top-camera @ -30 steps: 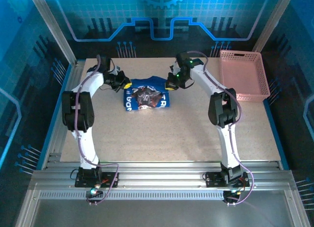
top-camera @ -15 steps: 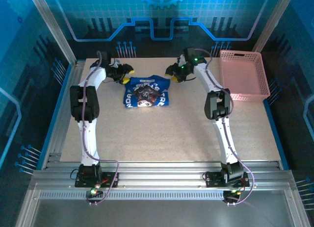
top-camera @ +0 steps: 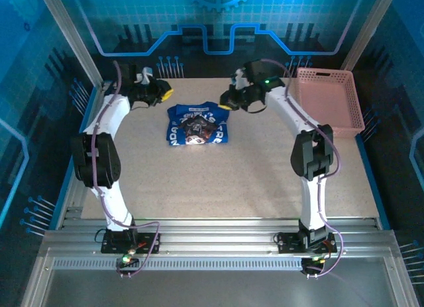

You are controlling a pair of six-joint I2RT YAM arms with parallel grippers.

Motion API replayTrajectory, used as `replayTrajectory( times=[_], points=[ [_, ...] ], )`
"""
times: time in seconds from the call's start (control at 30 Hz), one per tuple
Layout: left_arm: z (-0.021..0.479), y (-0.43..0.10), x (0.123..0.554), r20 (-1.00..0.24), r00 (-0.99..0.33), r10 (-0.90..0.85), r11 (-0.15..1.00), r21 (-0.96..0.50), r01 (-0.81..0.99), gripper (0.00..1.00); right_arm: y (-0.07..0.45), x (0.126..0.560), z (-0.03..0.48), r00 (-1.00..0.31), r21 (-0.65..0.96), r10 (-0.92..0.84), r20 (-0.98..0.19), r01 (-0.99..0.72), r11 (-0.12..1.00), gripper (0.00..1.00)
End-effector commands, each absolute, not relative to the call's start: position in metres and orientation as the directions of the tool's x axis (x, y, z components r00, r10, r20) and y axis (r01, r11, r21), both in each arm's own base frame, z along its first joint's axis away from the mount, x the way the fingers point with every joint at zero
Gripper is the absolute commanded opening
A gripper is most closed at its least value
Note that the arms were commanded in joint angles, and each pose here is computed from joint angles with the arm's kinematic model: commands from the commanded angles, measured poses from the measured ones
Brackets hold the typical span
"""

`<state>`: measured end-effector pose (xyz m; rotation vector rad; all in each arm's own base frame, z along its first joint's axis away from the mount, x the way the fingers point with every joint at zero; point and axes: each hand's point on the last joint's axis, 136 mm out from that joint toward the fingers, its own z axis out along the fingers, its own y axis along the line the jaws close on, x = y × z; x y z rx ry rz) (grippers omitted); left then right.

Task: Fold and stack the t-shirts

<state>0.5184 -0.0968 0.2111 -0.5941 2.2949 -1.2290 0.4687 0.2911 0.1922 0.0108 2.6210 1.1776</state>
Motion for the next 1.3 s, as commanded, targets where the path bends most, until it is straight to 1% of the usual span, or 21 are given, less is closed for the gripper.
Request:
replayTrajectory(
  times=[0.0,0.2,0.4,0.47,0.53,0.6,0.63,0.67,0.73,0.77,0.83,0.9,0.93,0.97,1.0,1.03,1.07,1.1,1.17,1.2,1.27],
  points=[
    [0.161,-0.12,0.514,-0.11,-0.838,-0.535,0.476,-0.858,-0.192,0.17,0.295,0.485,0.139,-0.974,0.734,0.138,-0.181,-0.04,0.678,0.07],
    [0.122,-0.121,0.556,-0.102,-0.818,-0.566,0.447,-0.872,-0.2,0.15,0.293,0.526,0.094,-0.966,0.707,0.184,-0.18,0.003,0.707,0.05],
    [0.073,-0.102,0.603,-0.118,-0.775,-0.621,0.483,-0.836,-0.26,0.15,0.275,0.578,0.051,-0.936,0.696,0.301,-0.182,0.094,0.712,0.08],
    [0.06,-0.085,0.615,-0.135,-0.743,-0.656,0.498,-0.817,-0.291,0.14,0.272,0.594,0.046,-0.92,0.717,0.342,-0.193,0.106,0.689,0.13],
    [0.058,-0.073,0.623,-0.131,-0.72,-0.682,0.478,-0.825,-0.303,0.16,0.268,0.603,0.044,-0.907,0.728,0.375,-0.191,0.125,0.674,0.2],
    [0.071,-0.063,0.627,-0.144,-0.699,-0.7,0.46,-0.84,-0.288,0.19,0.265,0.605,0.049,-0.9,0.734,0.393,-0.189,0.136,0.665,0.32],
    [0.084,-0.058,0.627,-0.152,-0.689,-0.709,0.45,-0.85,-0.274,0.24,0.266,0.604,0.061,-0.899,0.745,0.392,-0.196,0.123,0.656,0.37],
    [0.104,-0.055,0.626,-0.17,-0.679,-0.715,0.435,-0.868,-0.24,0.31,0.269,0.601,0.079,-0.897,0.757,0.379,-0.226,0.083,0.648,0.42],
    [0.151,-0.047,0.623,-0.206,-0.644,-0.737,0.398,-0.902,-0.167,0.48,0.266,0.588,0.119,-0.887,0.748,0.357,-0.294,0.019,0.664,0.52],
    [0.18,-0.042,0.619,-0.227,-0.63,-0.743,0.382,-0.917,-0.12,0.54,0.262,0.578,0.137,-0.884,0.735,0.337,-0.324,-0.011,0.678,0.57],
    [0.228,-0.032,0.601,-0.28,-0.609,-0.742,0.388,-0.92,-0.051,0.61,0.246,0.549,0.188,-0.86,0.683,0.292,-0.418,-0.087,0.725,0.68],
    [0.266,-0.021,0.569,-0.345,-0.588,-0.732,0.432,-0.902,-0.01,0.68,0.218,0.513,0.216,-0.844,0.59,0.236,-0.482,-0.114,0.799,0.74],
    [0.283,-0.017,0.547,-0.391,-0.579,-0.715,0.47,-0.883,0.016,0.7,0.199,0.49,0.229,-0.827,0.521,0.196,-0.527,-0.132,0.843,0.75],
    [0.294,-0.013,0.521,-0.448,-0.566,-0.692,0.526,-0.85,0.029,0.73,0.179,0.466,0.235,-0.808,0.439,0.158,-0.567,-0.134,0.888,0.81],
    [0.298,-0.008,0.498,-0.505,-0.549,-0.666,0.592,-0.805,0.022,0.84,0.161,0.443,0.244,-0.781,0.367,0.127,-0.612,-0.138,0.92,0.89],
    [0.295,-0.001,0.469,-0.577,-0.525,-0.626,0.682,-0.731,-0.011,0.92,0.139,0.417,0.245,-0.752,0.281,0.094,-0.652,-0.124,0.952,0.98],
    [0.287,0.005,0.446,-0.621,-0.507,-0.598,0.739,-0.672,-0.05,0.98,0.118,0.395,0.241,-0.73,0.207,0.072,-0.68,-0.097,0.973,1.0],
    [0.272,0.011,0.421,-0.648,-0.487,-0.585,0.773,-0.628,-0.093,0.99,0.096,0.371,0.229,-0.718,0.158,0.073,-0.692,-0.052,0.986,1.0],
    [0.24,0.027,0.384,-0.686,-0.447,-0.575,0.809,-0.558,-0.184,0.99,0.061,0.337,0.193,-0.712,0.14,0.132,-0.69,0.048,0.989,1.0],
    [0.223,0.034,0.37,-0.706,-0.434,-0.56,0.825,-0.522,-0.215,0.99,0.043,0.323,0.175,-0.692,0.121,0.16,-0.703,0.105,0.987,1.0],
    [0.195,0.046,0.354,-0.752,-0.405,-0.52,0.854,-0.451,-0.258,0.99,0.015,0.306,0.148,-0.64,0.034,0.149,-0.754,0.189,0.981,1.0]
  ],
)
